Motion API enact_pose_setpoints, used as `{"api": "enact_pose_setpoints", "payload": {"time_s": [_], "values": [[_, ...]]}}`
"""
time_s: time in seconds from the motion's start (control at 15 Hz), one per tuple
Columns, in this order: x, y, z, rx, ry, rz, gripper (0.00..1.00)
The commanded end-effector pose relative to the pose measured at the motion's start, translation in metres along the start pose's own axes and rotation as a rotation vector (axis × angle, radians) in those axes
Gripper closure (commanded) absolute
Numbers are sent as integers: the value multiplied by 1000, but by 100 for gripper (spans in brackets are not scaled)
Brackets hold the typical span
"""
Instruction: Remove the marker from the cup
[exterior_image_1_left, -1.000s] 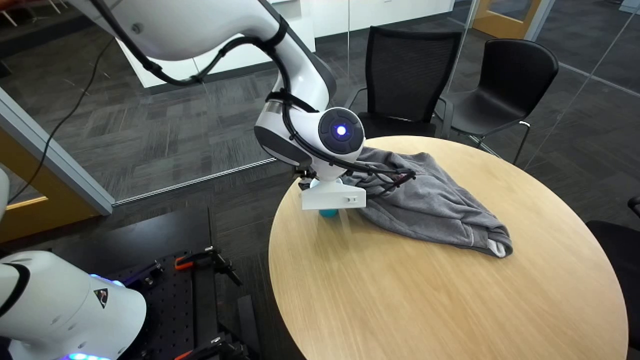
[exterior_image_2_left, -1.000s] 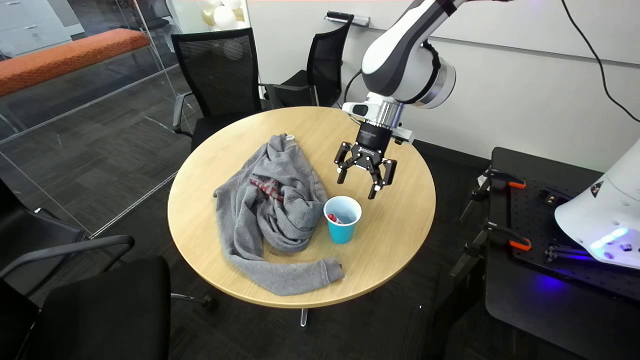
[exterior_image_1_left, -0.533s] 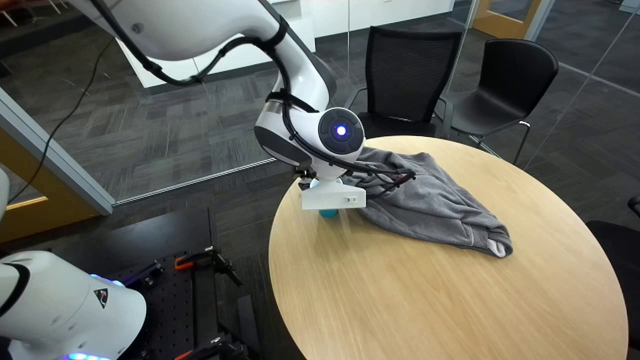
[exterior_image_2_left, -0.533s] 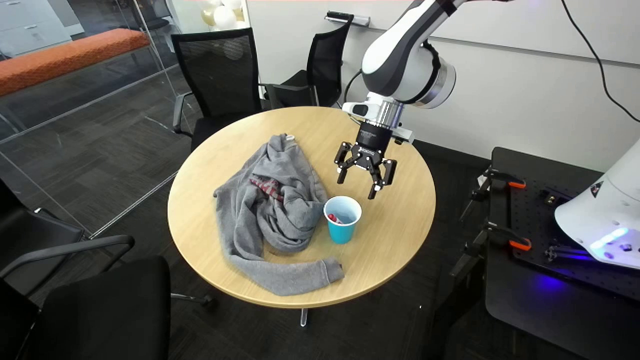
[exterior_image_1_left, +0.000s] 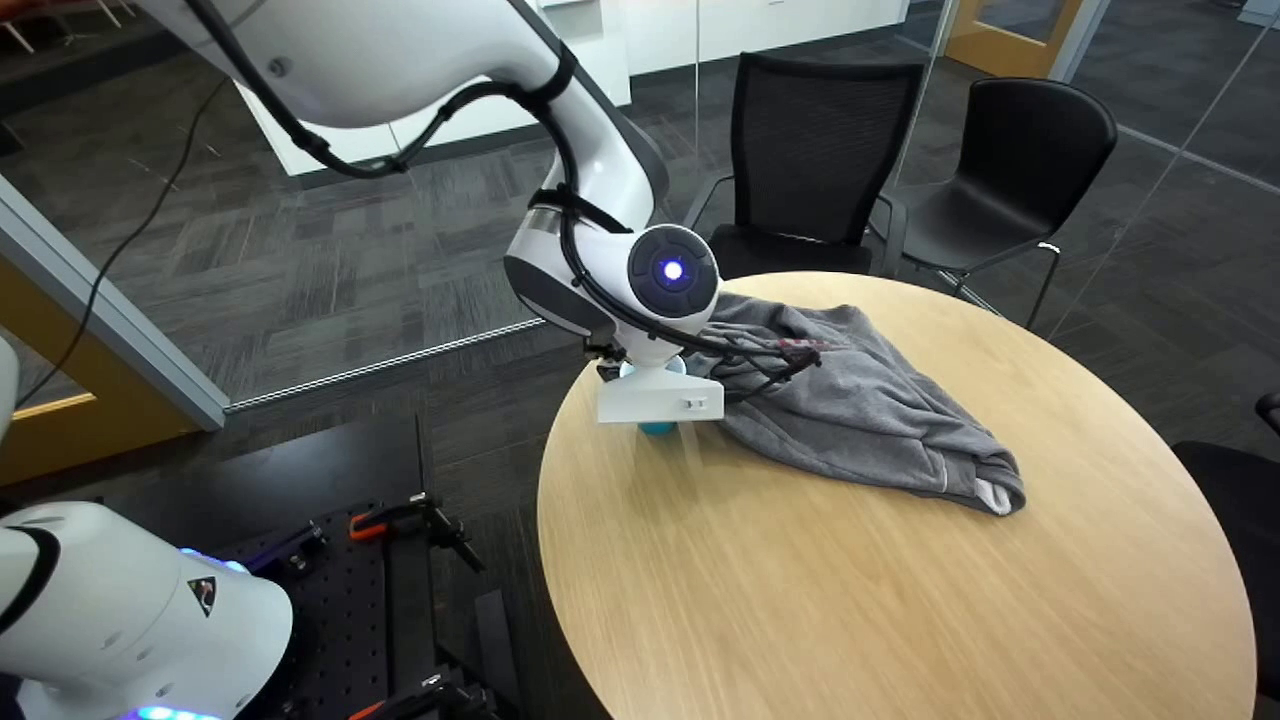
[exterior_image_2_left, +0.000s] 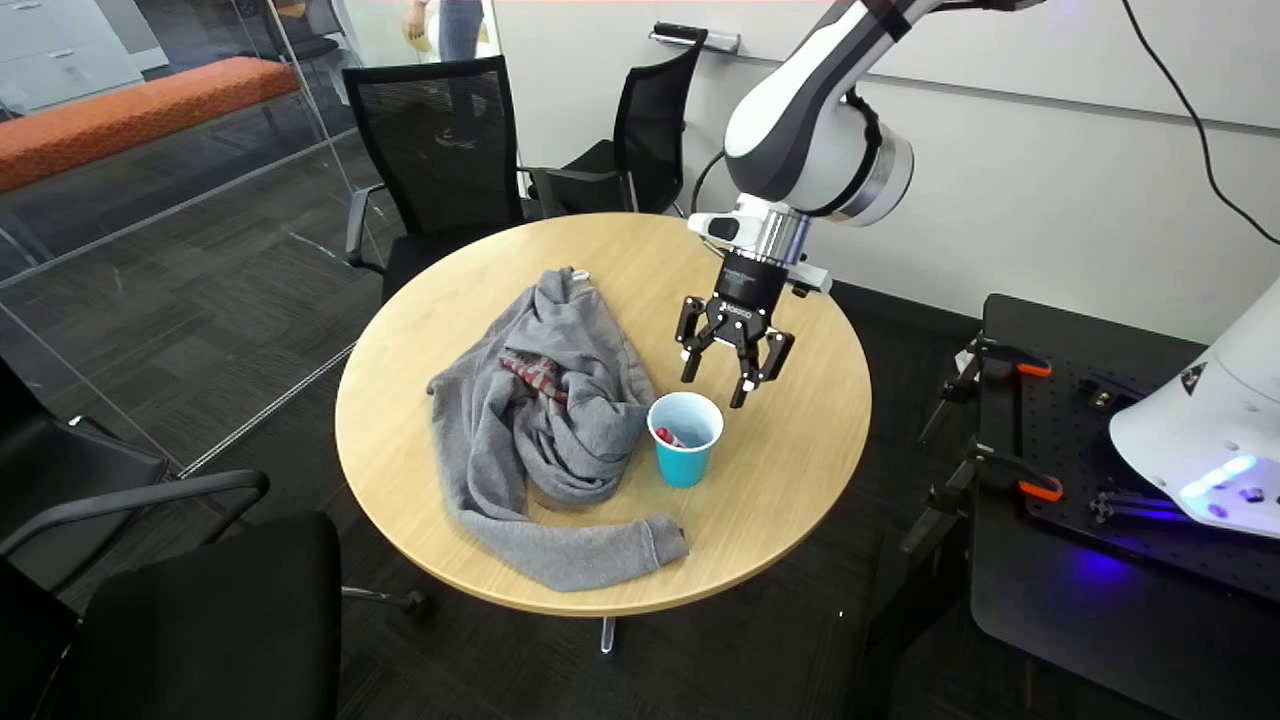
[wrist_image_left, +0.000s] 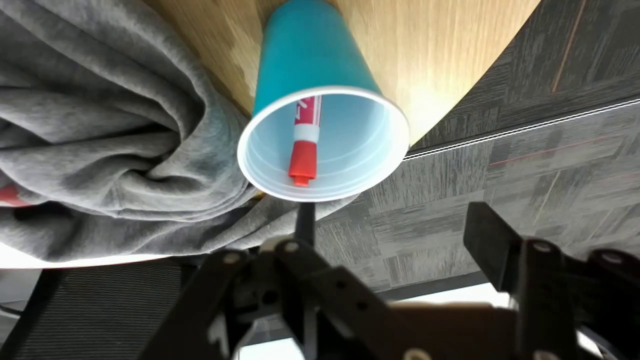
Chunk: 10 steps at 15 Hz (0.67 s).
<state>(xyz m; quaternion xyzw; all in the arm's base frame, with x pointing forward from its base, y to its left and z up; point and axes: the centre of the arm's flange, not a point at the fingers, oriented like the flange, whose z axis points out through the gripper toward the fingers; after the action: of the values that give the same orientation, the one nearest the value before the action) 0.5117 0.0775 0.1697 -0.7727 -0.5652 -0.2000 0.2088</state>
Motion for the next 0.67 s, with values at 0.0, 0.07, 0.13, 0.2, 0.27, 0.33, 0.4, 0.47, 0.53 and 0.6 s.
{"api": "enact_pose_setpoints", "payload": {"time_s": [0.0,0.07,0.13,0.2,0.27,0.33,0.4,0.47,0.53,0.6], "values": [[-2,-15,7,-73,-5,10,37],[-2,-19,9,-98,-12,22,35],[-2,-20,11,-119,-20,39,34],[-2,-20,15,-143,-28,54,33],[-2,-20,18,-159,-33,63,32],[0,-20,21,-168,-35,71,32],[1,-19,24,-173,-40,79,31],[1,-19,27,-180,-43,83,31],[2,-19,30,-181,-47,86,33],[2,-20,33,-182,-52,91,33]]}}
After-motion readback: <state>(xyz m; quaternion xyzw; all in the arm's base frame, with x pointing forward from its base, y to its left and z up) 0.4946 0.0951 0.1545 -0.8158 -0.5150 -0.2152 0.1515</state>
